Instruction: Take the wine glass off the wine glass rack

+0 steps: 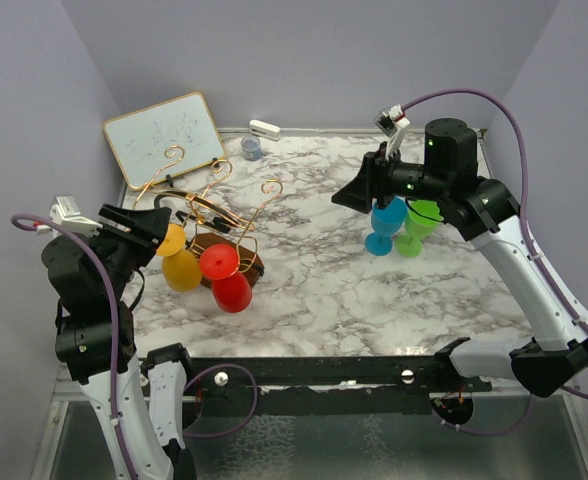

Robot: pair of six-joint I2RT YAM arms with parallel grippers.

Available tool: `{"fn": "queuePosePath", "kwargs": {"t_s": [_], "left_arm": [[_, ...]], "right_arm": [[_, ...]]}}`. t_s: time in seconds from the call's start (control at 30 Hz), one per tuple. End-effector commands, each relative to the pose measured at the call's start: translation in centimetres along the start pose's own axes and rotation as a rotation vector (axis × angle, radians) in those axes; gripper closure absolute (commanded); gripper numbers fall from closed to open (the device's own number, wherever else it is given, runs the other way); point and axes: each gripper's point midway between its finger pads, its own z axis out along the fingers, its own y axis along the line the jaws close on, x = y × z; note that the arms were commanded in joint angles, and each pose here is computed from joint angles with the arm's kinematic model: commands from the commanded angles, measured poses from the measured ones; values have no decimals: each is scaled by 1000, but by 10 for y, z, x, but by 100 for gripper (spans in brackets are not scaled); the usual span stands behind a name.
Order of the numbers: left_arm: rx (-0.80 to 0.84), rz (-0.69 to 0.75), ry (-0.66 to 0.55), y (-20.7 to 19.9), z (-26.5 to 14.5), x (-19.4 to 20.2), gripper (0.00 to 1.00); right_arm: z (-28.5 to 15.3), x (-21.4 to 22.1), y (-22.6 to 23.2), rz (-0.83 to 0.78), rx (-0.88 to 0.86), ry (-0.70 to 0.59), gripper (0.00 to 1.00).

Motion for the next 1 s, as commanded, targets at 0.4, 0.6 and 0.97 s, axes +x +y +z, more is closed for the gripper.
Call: {"fn": "queuePosePath", "kwargs": {"t_s": [0.4,0.6,0.97], "left_arm": [[-132,-64,-106,41,-37,12,50],[50,7,-95,-21,-47,-13,52],[238,227,-23,-136,45,-13,51]], "right_arm": [[5,-13,7,-25,-42,-23,53],[7,-15,6,-27,-39,-24,53],[11,-8,-17,-19,68,-2,53]]}}
